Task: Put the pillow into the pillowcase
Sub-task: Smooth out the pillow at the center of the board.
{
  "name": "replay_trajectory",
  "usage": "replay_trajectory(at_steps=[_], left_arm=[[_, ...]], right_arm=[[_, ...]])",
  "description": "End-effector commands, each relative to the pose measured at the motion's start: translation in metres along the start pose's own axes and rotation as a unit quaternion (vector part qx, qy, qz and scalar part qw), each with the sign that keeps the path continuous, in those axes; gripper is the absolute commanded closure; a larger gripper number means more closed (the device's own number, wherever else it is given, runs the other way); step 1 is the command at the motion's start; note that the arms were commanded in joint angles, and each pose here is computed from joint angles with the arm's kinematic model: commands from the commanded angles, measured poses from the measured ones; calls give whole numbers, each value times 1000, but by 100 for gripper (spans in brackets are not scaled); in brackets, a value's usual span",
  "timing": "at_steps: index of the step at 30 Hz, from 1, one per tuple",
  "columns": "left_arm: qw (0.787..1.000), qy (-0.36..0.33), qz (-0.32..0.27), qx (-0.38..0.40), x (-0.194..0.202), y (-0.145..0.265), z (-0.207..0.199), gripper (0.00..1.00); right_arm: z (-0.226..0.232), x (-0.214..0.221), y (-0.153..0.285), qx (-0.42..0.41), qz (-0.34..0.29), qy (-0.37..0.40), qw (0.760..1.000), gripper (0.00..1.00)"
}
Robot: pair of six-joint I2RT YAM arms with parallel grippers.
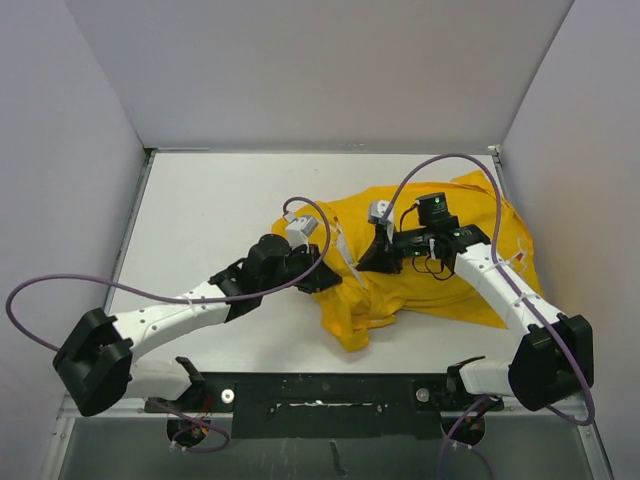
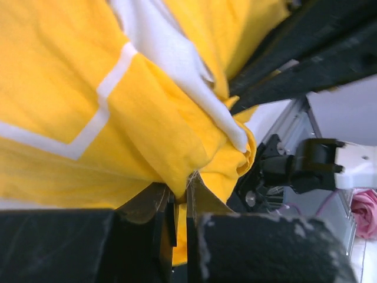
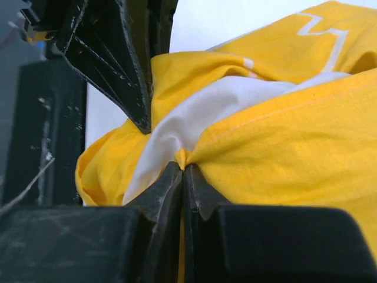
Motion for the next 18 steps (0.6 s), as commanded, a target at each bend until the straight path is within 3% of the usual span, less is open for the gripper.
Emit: replay_trajectory(at_steps=[1,3,9,14,16,18], left_arm=[[986,-77,-63,132,-32,42,-84,100],[986,-83,-54,134,-30,34,-82,100],[989,-82,12,122,-20,-23,-70,100],[996,-40,-23,73,-37,-35,-25,100],[996,-24,-45,74,-43,-29,-12,92],[994,-20,-55,98,-43,-20,-8,72]], right_arm=[[34,-77,21,-103,-170,28,980,100],[45,-98,23,-146,-202,34,968,100],[56,-123,8,-207,-190,56,958,100],[56,-92,4,-175,-172,40,969,100],[40,-62,-4,-121,-143,17,982,100],[22,-25,-11,-68,-85,-12,994,100]])
Point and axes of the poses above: each gripper's point midway between its finger pads, its own y axis back along the fingers, its own z axis along the line the jaws close on, x = y × z, the point moved 1 cm from there along y, back along the fingers, and after that the axes turned 11 degrees about y, right-handed, at the moved point
